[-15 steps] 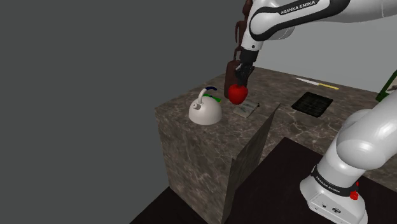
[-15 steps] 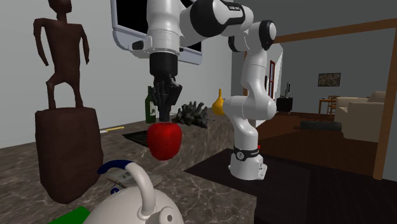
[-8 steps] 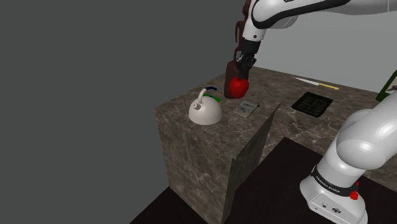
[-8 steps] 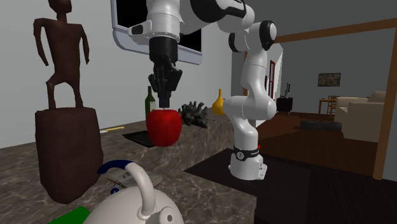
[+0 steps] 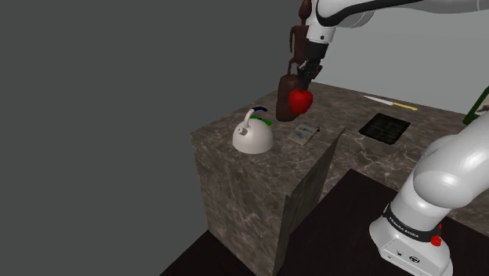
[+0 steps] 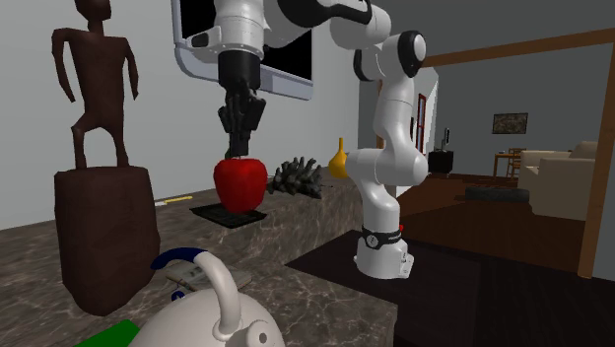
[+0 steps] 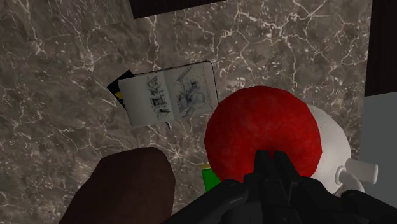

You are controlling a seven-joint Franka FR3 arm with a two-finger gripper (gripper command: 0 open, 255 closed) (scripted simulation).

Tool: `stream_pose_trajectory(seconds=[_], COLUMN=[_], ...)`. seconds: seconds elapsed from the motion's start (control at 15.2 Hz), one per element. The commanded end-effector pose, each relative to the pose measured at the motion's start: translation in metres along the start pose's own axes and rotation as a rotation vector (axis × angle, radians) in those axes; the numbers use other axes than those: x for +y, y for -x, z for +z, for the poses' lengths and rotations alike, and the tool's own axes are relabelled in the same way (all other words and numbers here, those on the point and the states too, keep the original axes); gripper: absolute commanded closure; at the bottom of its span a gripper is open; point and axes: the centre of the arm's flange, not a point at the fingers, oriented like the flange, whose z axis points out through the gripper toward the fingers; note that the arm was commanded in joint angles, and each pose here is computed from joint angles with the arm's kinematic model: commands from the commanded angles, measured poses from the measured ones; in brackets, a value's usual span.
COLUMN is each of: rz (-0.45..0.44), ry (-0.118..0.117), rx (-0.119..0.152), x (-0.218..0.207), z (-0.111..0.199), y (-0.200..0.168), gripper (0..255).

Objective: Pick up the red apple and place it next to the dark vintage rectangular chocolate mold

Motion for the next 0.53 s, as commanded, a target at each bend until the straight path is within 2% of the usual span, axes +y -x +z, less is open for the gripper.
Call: stream_pose_trajectory(seconds=[0.0,0.46], rz=[-0.001,-0.001], ry=[0.000,0.000], rx=[0.000,0.000], x=[0.025,0.117], z=[0.001,0.006], y=[-0.001,-0.007], gripper=[255,255])
